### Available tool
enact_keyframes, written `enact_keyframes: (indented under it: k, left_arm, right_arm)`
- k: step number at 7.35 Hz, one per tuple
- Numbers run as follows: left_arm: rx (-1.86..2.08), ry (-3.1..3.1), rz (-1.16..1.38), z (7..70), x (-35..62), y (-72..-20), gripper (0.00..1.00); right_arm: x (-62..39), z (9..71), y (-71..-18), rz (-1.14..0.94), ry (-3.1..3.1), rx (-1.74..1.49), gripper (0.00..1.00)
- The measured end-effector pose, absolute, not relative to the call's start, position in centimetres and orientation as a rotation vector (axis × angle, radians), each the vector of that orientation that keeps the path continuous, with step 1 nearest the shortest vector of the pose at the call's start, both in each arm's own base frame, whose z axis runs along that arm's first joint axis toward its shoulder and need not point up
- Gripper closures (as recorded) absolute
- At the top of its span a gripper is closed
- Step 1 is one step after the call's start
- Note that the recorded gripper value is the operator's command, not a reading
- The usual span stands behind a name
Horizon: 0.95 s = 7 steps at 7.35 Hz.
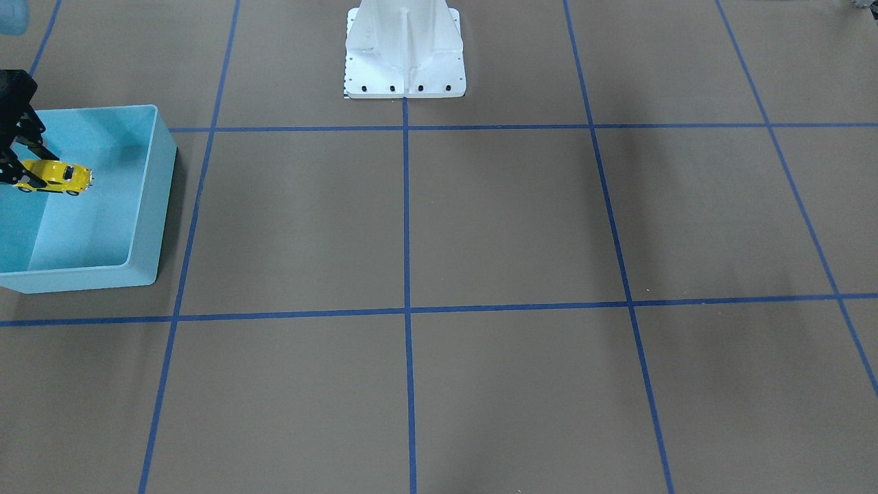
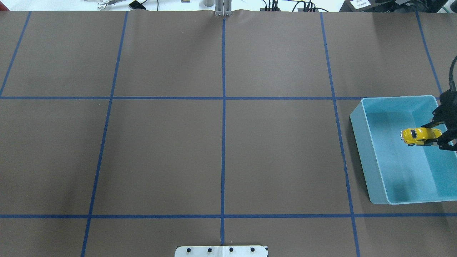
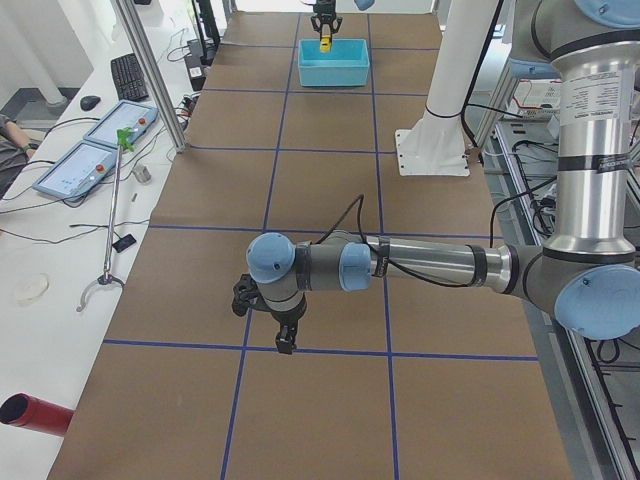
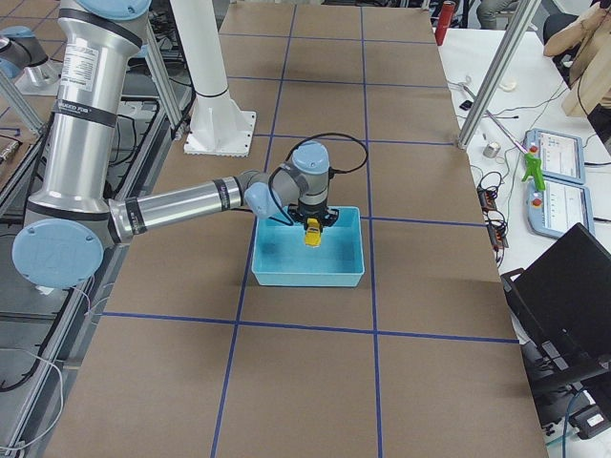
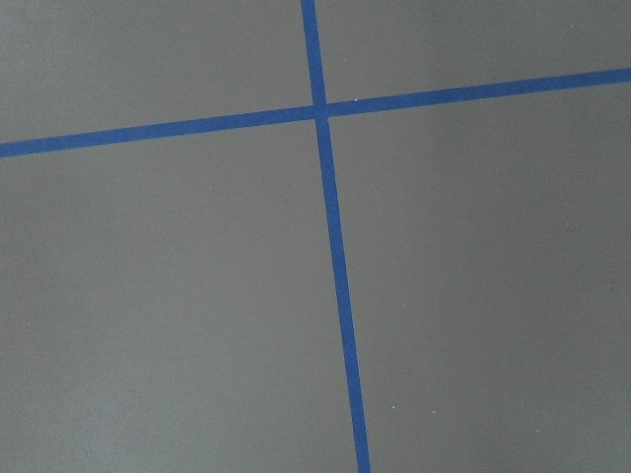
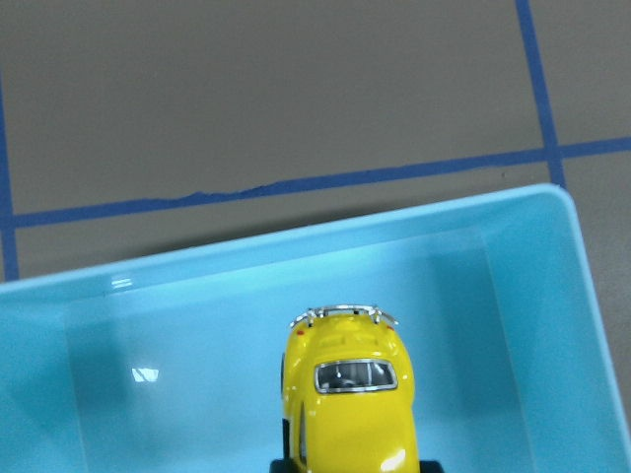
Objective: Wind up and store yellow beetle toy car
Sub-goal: 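Lower the car into the blue bin and open the right gripper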
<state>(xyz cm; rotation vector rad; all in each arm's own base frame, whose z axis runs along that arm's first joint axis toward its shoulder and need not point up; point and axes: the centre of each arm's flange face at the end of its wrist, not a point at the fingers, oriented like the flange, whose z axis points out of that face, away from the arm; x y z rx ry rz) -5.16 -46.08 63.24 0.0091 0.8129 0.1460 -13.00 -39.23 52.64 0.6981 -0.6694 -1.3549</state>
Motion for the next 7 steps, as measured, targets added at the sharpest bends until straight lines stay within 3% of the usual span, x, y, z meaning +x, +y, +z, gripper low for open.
enact_keyframes:
  k: [2, 6, 7]
  left_arm:
    - [0.011, 0.812, 0.146, 63.1, -5.1, -46.1, 0.00]
    - [0.002, 0.813, 0.138, 63.3, -5.0, -46.2, 0.00]
    - [0.000, 0.813, 0.139, 63.4, -4.9, -46.2, 0.00]
  right_arm:
    - [-13.3, 55.9, -38.9, -1.368, -0.670, 0.749, 1.00]
    - [-18.8, 55.3, -38.9, -1.399, -0.700, 0.727, 1.00]
    - [-19.4, 55.7, -38.7, -1.406, -0.698, 0.715, 0.76]
